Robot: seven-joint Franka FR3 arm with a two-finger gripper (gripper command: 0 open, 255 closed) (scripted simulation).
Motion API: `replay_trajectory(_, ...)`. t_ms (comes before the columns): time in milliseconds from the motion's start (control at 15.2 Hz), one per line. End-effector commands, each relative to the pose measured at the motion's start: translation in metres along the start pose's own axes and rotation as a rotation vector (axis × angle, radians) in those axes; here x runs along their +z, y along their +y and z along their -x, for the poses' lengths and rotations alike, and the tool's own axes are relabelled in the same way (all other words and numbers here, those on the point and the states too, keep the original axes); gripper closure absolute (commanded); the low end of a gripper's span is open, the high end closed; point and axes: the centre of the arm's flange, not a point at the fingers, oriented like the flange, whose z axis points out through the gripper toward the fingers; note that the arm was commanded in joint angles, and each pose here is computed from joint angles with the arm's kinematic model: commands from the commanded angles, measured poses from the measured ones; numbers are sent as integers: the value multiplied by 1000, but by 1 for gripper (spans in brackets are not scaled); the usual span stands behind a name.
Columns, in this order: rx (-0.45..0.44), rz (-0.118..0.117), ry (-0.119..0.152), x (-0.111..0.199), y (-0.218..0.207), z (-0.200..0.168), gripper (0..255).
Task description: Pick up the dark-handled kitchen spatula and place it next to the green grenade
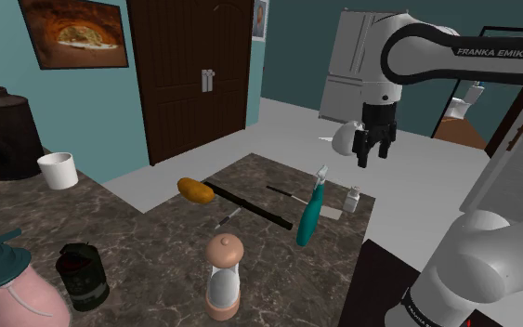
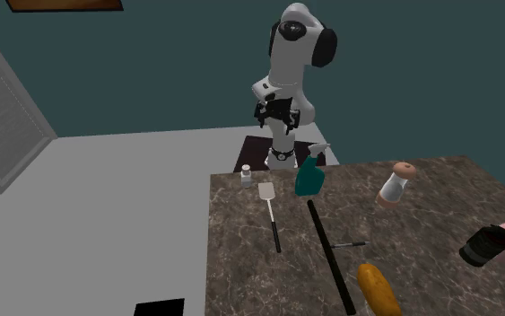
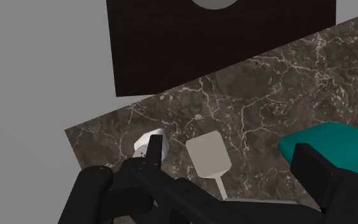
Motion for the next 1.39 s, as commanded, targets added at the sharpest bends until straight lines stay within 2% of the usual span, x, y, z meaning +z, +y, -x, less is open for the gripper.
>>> replay_trajectory(0, 0, 0, 0, 0, 0, 0, 0)
replay_trajectory(660, -212, -44, 127, 83, -13, -82, 0)
replay_trajectory(1320, -424, -87, 254, 154, -47, -170, 0)
